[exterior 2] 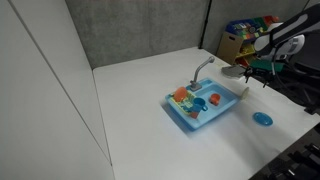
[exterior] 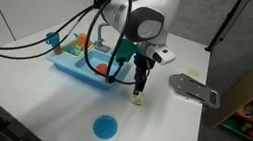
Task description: Pick up the white container and put it on the light blue counter
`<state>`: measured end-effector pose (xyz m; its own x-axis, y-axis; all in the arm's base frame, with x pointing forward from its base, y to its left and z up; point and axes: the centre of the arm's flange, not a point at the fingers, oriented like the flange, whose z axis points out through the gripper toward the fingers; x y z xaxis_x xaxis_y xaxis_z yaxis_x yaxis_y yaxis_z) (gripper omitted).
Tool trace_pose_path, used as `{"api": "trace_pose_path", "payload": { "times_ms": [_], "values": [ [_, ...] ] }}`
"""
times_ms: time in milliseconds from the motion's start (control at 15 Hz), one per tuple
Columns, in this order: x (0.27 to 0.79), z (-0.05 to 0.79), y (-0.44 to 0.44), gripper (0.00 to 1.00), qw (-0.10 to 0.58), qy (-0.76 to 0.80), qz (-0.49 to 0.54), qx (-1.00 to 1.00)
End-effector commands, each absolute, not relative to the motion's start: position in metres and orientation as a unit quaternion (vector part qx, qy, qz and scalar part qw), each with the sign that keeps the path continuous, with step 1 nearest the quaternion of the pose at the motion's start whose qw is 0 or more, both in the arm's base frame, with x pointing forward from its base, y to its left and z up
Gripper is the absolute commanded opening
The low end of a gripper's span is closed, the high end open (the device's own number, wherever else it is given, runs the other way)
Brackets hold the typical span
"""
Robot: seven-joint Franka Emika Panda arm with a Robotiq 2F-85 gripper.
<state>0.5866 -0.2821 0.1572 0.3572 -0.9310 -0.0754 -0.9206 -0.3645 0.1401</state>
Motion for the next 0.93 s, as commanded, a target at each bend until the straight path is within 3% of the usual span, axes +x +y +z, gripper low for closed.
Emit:
{"api": "trace_pose_path", "payload": {
  "times_ms": [0, 867],
  "values": [
    [0.592, 0.160, -0.279, 1.00, 0.035, -0.585, -0.053, 0.809],
    [0.623, 0.109, -0.282, 1.00, 0.046, -0.659, -0.022, 0.750]
  ]
}}
